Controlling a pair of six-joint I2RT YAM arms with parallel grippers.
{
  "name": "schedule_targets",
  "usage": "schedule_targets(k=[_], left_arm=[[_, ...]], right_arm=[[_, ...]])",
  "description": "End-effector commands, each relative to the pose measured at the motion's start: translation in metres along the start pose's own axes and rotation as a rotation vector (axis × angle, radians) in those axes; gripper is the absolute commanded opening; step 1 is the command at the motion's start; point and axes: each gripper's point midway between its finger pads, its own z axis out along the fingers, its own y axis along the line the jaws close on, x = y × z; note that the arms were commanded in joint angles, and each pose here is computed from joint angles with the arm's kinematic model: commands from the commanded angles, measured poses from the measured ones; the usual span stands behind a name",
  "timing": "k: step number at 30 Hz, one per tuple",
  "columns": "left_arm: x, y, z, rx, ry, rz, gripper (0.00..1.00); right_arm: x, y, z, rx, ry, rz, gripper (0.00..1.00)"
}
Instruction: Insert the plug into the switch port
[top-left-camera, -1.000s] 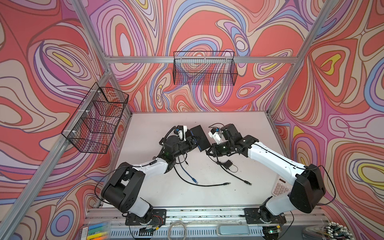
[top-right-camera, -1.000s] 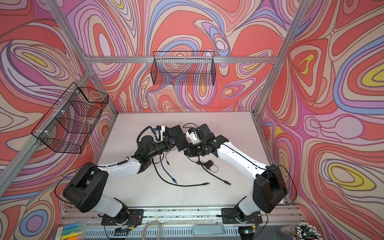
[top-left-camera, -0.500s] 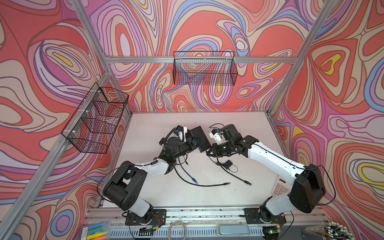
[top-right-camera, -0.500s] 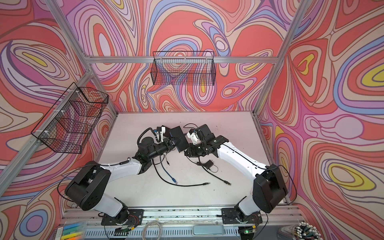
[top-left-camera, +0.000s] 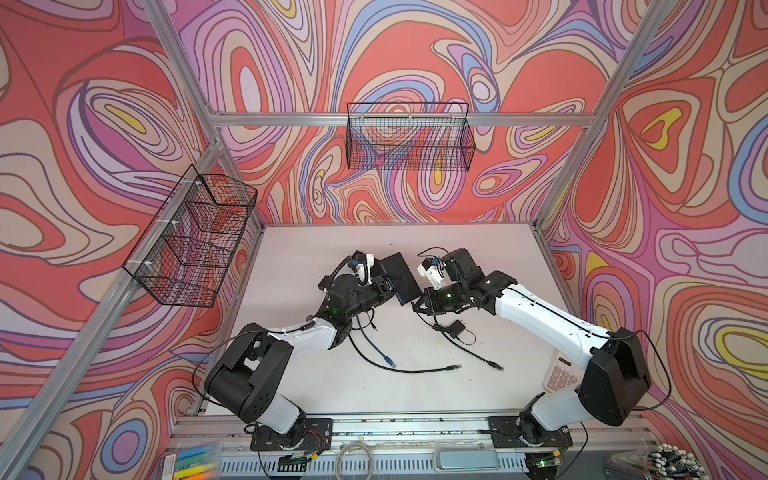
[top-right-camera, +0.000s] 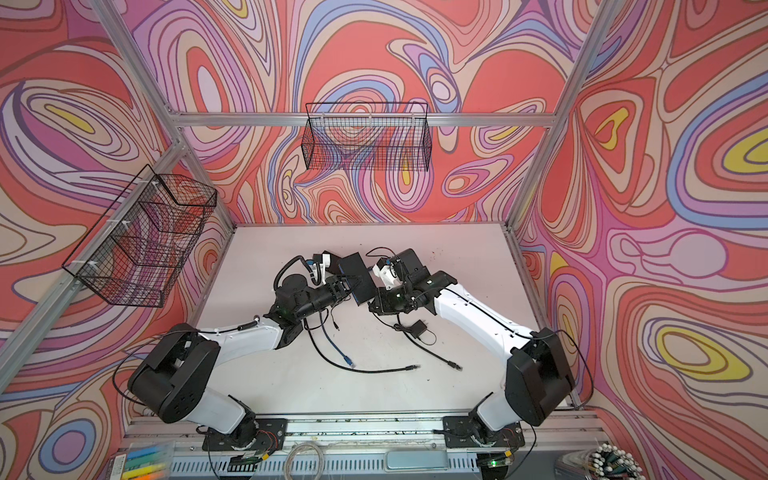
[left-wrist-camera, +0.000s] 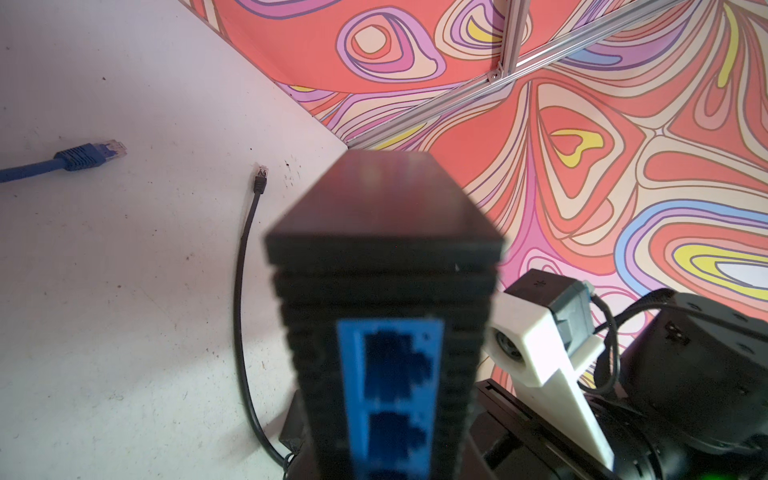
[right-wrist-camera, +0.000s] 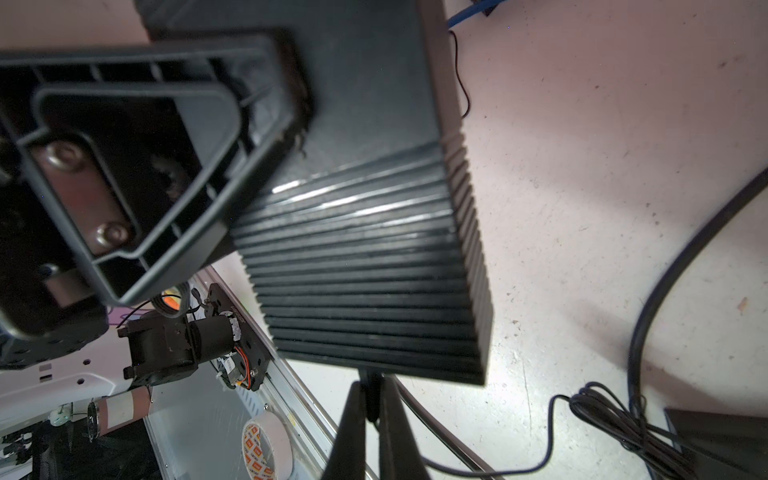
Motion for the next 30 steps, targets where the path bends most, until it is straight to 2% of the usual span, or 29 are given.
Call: schedule_targets(k=[1, 10, 17, 25, 30], left_arm=[[0.153, 0.033, -0.029, -0.105, 0.589, -0.162, 0.05], [0.146, 0.024, -0.022, -0.133, 0.589, -0.201, 0.05], [0.149, 0.032, -0.026, -0.187, 0.583, -0.19, 0.05], [0.148, 0.029, -0.024, -0.181, 0.577, -0.178, 0.04], [0.138, 0.034, -0.018, -0.199, 0.528, -0.177, 0.04]], right_arm=[[-0.18, 0.115, -0.136, -0.257, -0.932, -0.392, 0.0], [-0.18, 0.118, -0.136, -0.288, -0.97, -0.415, 0.0], [-0.186, 0.122, -0.139, -0.298, -0.991, -0.421, 0.0], [-0.193, 0.121, -0.134, -0.299, -0.99, -0.41, 0.0], [-0.193, 0.113, -0.115, -0.254, -0.903, -0.396, 0.02]])
